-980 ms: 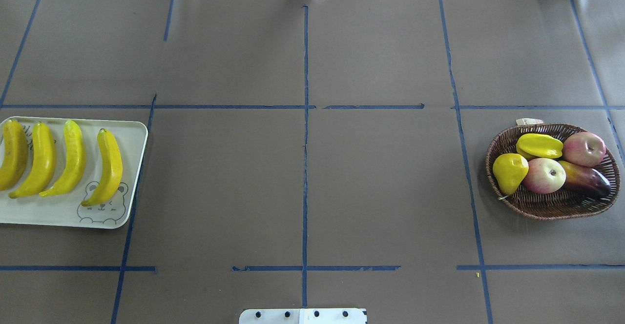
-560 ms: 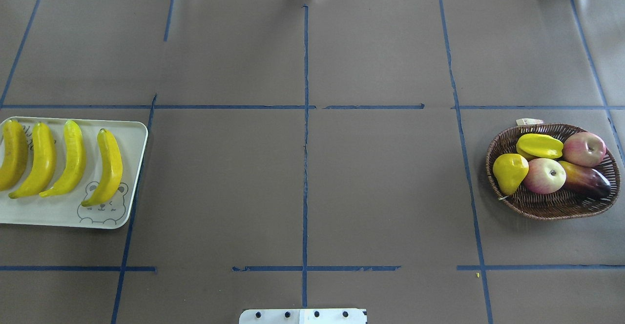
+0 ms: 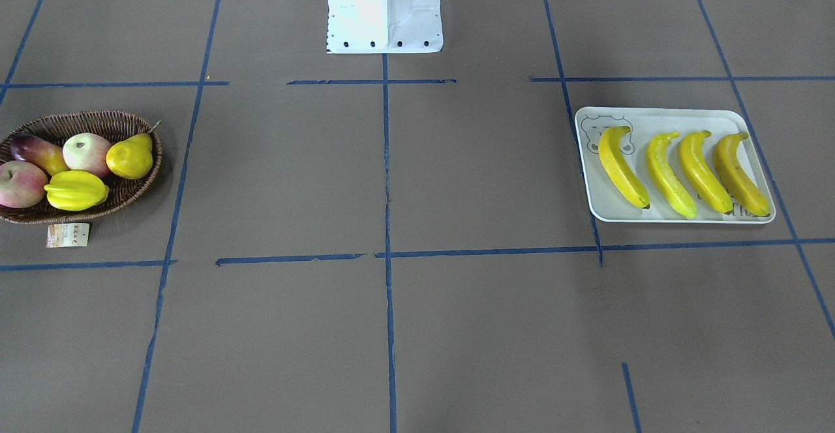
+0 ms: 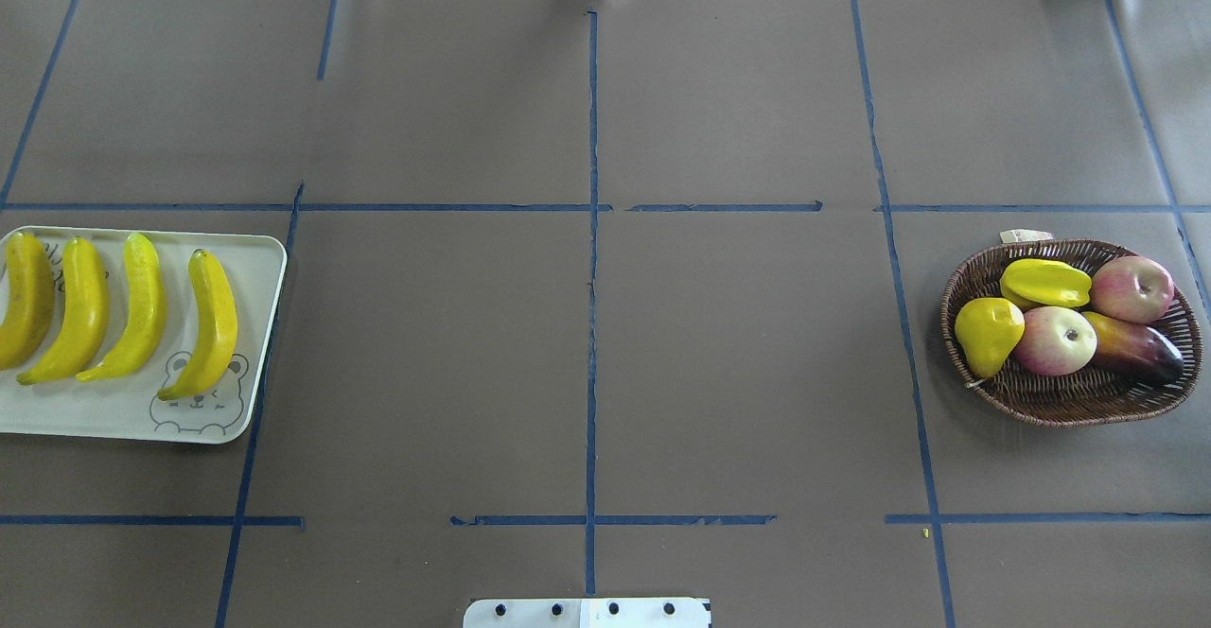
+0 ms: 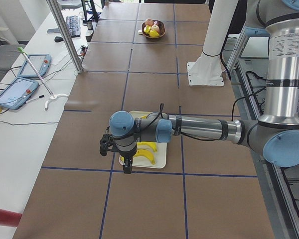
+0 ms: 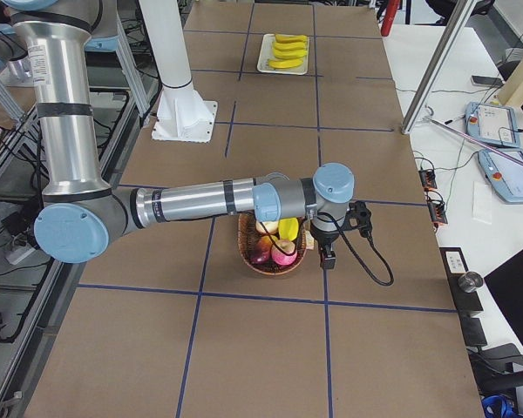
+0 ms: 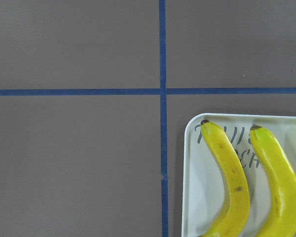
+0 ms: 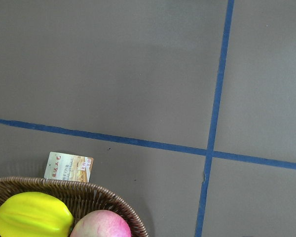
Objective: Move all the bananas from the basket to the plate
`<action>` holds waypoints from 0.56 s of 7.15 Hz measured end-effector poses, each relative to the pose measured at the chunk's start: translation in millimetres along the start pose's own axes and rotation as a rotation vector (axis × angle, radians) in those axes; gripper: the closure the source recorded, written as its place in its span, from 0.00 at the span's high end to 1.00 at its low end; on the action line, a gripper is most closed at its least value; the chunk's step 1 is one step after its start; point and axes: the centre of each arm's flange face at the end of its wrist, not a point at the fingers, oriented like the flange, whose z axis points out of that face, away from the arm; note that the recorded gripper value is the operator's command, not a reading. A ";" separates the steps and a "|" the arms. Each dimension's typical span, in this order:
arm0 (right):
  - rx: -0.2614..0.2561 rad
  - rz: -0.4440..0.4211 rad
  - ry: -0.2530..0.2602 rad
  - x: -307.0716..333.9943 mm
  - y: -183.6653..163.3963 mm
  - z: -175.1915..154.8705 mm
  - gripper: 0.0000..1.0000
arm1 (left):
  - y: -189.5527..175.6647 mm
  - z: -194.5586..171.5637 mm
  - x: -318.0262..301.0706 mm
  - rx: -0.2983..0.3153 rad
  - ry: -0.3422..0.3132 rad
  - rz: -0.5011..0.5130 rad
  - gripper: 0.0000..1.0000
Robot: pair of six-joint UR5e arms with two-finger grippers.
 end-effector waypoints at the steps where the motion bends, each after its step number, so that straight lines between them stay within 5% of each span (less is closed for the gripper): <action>1: 0.000 0.008 -0.008 3.0 1.2 -0.7 1.00 | 3.9 3.6 -6.4 -0.011 0.002 -0.007 1.00; 4: -0.002 0.079 -0.082 34.0 10.3 -1.3 1.00 | 7.3 14.7 -18.8 -0.029 0.008 -0.012 1.00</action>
